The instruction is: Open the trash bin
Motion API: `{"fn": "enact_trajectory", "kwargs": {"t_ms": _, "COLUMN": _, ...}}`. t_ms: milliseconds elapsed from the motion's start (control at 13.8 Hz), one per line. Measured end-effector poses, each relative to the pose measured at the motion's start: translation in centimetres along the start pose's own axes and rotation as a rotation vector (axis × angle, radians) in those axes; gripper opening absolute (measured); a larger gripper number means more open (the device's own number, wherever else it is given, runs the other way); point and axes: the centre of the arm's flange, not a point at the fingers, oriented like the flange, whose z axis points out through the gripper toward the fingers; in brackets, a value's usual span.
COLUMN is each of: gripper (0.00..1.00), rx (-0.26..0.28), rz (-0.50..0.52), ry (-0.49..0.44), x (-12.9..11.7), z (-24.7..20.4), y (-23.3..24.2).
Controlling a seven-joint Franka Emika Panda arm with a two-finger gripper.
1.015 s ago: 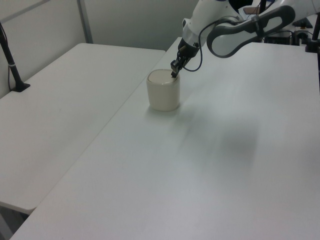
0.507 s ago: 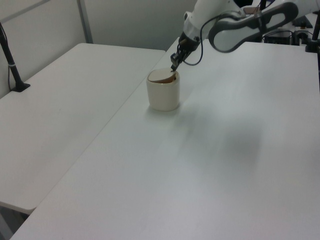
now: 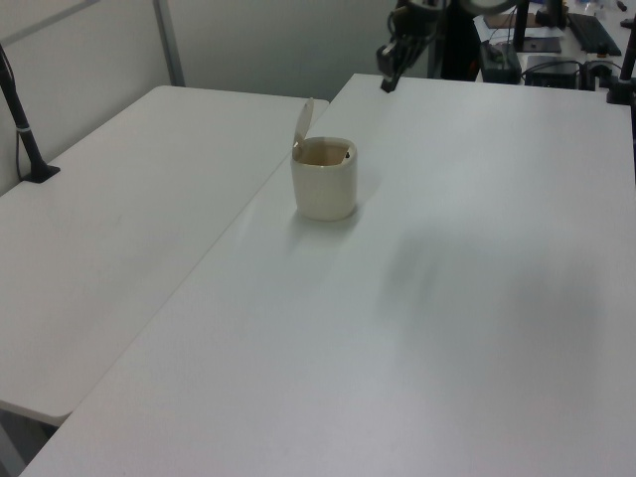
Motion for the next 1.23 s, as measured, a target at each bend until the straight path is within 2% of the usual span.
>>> {"fn": "enact_trajectory", "kwargs": {"t_ms": 217, "gripper": 0.46, "rx": -0.039, "rz": -0.008, "ry": -0.131, "x": -2.8, "z": -4.2, "y": 0.6}}
{"fn": "enact_trajectory", "kwargs": {"t_ms": 290, "gripper": 0.59, "rx": -0.036, "rz": -0.023, "ry": -0.181, "x": -3.9, "z": -5.4, "y": 0.8}}
{"fn": "enact_trajectory", "kwargs": {"t_ms": 435, "gripper": 0.8, "rx": 0.011, "rz": -0.079, "ry": -0.253, "x": -5.3, "z": -6.8, "y": 1.0}}
{"fn": "enact_trajectory", "kwargs": {"t_ms": 580, "gripper": 0.98, "rx": 0.04, "rz": -0.154, "ry": -0.281, "x": -6.6, "z": -7.9, "y": 1.7}}
{"fn": "enact_trajectory", "kwargs": {"t_ms": 870, "gripper": 1.0, "rx": 0.063, "rz": -0.309, "ry": -0.296, "x": -7.6, "z": -7.8, "y": 3.4}}
{"fn": "enact_trajectory", "kwargs": {"t_ms": 1232, "gripper": 1.0, "rx": 0.065, "rz": -0.335, "ry": -0.298, "x": -7.1, "z": -7.0, "y": 4.3}}
